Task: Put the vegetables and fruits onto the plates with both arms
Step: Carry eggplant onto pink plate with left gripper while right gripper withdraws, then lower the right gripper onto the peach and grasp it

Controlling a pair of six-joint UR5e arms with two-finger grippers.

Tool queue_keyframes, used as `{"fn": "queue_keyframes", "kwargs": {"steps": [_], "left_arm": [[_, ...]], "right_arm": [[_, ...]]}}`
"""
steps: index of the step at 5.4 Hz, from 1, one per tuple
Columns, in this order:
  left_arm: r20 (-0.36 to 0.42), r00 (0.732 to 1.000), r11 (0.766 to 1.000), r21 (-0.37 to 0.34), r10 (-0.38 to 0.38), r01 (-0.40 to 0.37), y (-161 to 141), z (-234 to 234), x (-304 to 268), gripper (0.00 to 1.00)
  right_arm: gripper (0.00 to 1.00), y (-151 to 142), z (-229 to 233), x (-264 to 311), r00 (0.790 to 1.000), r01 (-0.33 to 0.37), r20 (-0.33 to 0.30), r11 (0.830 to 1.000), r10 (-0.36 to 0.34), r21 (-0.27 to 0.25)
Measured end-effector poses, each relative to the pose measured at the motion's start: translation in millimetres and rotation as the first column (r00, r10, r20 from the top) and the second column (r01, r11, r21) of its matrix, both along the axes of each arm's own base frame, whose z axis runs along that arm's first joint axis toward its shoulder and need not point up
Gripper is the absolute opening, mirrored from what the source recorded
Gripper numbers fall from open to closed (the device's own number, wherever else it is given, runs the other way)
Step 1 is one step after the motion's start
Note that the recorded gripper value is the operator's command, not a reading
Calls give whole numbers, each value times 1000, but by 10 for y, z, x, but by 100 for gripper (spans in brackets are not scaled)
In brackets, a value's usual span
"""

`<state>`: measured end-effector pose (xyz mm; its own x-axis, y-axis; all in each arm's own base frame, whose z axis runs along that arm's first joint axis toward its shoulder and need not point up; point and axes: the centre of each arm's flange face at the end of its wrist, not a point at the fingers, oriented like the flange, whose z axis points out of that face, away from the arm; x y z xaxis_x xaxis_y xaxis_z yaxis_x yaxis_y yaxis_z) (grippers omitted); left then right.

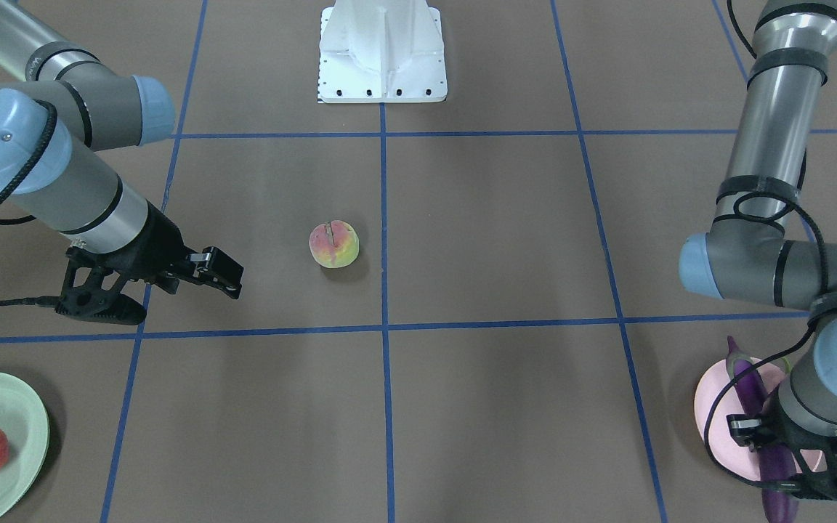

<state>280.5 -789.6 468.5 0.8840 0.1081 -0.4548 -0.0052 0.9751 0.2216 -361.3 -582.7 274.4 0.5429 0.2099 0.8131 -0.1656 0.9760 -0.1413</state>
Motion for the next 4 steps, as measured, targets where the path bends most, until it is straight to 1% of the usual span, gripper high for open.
{"fn": "queue_keyframes", "kwargs": {"steps": [1,2,3,4], "left_arm": [[9,1000,1000,9,18,-18,103,175,115,11],[22,999,999,18,32,-32,180,286,206,74],[41,998,998,35,50,-52,199,320,232,100],[51,996,996,55,72,-75,182,301,195,100]], "right_arm": [[100,98,-80,-151,1000,-11,6,1000,12,-29],[100,178,-156,-287,1000,-22,11,998,23,-57],[100,280,-225,-439,999,-32,11,997,33,-77],[100,414,-303,-628,999,-38,9,995,39,-89]]}}
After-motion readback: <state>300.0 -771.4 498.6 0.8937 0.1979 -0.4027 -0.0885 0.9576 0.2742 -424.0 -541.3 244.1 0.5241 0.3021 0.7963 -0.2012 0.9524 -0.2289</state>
